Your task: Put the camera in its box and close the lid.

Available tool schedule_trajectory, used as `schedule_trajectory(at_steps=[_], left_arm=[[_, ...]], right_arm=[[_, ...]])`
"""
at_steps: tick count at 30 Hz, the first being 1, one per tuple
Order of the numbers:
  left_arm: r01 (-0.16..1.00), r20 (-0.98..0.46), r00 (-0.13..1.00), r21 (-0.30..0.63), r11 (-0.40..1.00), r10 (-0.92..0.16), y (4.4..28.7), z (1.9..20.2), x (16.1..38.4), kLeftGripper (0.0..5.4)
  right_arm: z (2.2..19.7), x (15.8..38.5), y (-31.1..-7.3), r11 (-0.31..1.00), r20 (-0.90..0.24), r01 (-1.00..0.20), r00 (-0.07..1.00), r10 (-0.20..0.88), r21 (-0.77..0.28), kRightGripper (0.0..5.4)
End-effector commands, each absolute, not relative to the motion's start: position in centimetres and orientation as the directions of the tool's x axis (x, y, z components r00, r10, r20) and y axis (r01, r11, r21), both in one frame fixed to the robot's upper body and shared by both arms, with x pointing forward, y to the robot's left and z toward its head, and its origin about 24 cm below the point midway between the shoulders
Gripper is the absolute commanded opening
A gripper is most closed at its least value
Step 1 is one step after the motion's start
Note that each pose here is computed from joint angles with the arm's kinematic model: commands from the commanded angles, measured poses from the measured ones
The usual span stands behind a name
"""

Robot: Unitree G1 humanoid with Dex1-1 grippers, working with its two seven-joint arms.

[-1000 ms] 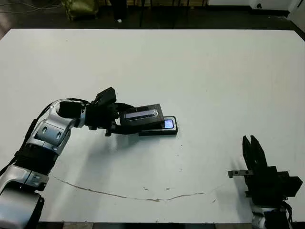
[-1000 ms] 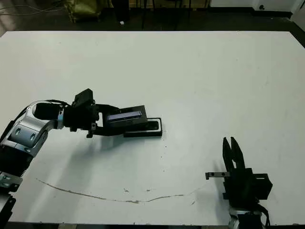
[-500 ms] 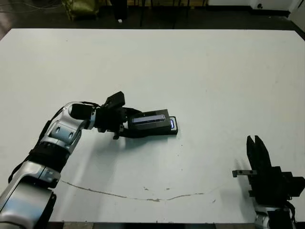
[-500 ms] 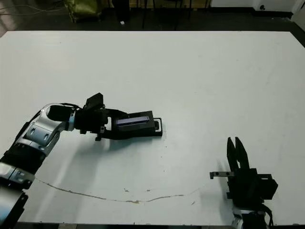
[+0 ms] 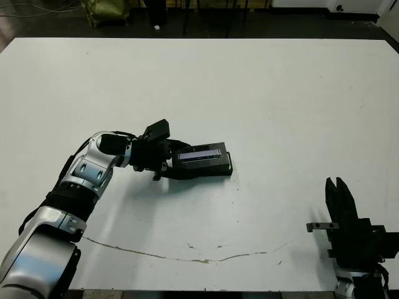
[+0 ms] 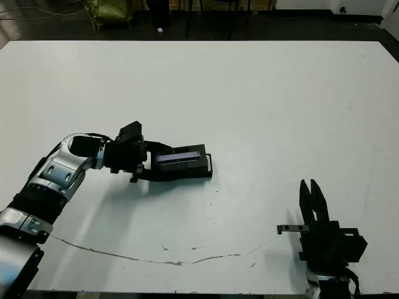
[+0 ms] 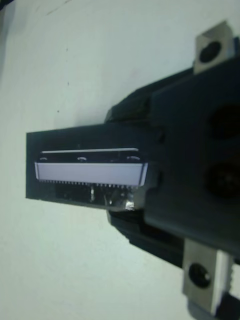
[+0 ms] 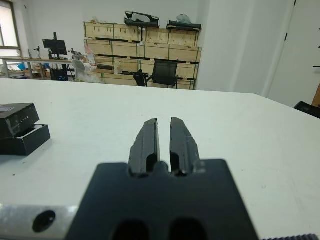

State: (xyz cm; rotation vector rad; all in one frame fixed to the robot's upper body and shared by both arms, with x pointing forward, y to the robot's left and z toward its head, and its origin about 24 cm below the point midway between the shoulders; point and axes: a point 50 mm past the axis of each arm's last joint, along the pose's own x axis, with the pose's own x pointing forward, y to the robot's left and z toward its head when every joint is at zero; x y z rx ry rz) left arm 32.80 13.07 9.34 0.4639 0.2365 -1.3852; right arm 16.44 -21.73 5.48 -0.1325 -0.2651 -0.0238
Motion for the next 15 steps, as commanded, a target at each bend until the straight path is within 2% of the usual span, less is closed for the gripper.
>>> schedule_trajectory(at_steps=[1, 10, 15], left_arm=[[0.984, -0.475, 0.170, 0.133, 0.120, -0.864, 13.0, 8.3, 33.0, 2.55], [0.991, -0.552, 0.115, 0.120, 0.058, -0.826, 11.5, 7.7, 33.6, 2.55], [0.993, -0.567, 0.102, 0.107, 0.050, -0.818, 11.4, 7.6, 33.8, 2.55]], right_arm=[[5.3, 16.1, -22.1, 0.988, 0.233, 0.048, 0.972, -0.014, -0.143, 0.00], [5.1, 15.7, -22.5, 0.992, 0.239, 0.050, 0.971, -0.022, -0.116, 0.00], [5.1, 15.4, -22.6, 0.990, 0.231, 0.061, 0.973, -0.031, -0.124, 0.00]])
